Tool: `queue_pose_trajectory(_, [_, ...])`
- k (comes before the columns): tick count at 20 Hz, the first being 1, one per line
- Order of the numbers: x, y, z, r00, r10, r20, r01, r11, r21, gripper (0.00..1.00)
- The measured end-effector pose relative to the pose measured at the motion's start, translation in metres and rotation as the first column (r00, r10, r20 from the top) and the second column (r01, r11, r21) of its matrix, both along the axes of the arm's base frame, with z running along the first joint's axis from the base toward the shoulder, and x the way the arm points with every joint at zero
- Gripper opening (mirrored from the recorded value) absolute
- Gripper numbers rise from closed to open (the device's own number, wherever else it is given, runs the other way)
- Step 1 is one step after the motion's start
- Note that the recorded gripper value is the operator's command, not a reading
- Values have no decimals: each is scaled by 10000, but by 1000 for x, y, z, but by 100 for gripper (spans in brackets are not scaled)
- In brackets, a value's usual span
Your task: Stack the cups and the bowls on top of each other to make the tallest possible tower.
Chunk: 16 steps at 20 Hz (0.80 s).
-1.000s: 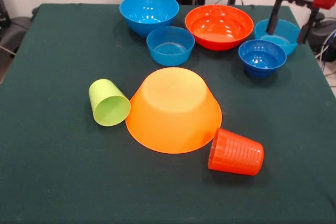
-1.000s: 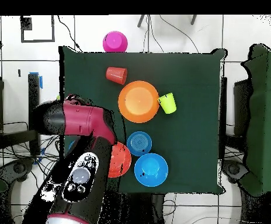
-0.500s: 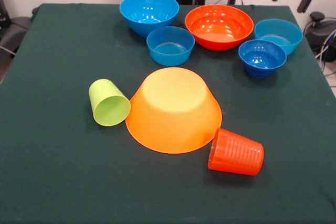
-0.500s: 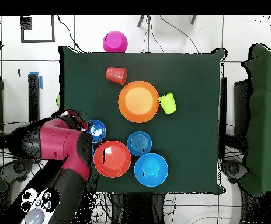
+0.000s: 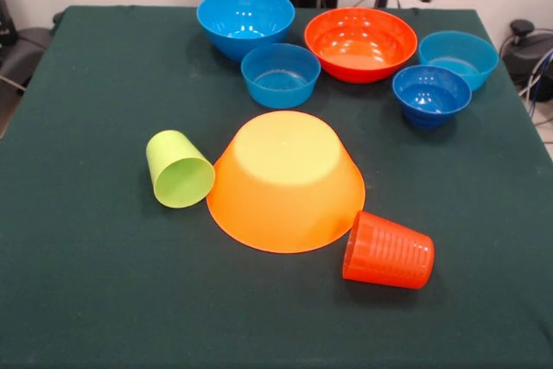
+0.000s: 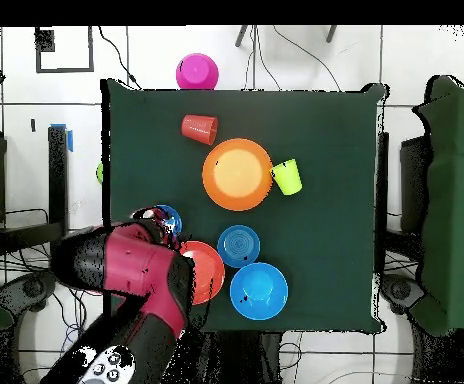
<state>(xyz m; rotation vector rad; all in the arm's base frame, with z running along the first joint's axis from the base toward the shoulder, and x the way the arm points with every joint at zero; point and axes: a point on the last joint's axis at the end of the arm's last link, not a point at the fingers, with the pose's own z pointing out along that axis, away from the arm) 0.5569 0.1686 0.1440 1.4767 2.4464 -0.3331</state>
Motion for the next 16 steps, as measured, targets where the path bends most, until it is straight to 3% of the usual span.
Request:
queue_pose_trajectory(1, [-3,-19,-3,9995,-314,2,314,9995,-61,100])
queue_pose_trajectory(7, [-11,-73,-15,9939,-1084,204,1090,9934,-352,100])
queue_pose_trajectory(16, [-23,-80,-33,9930,-1176,-125,1167,9916,-558,100])
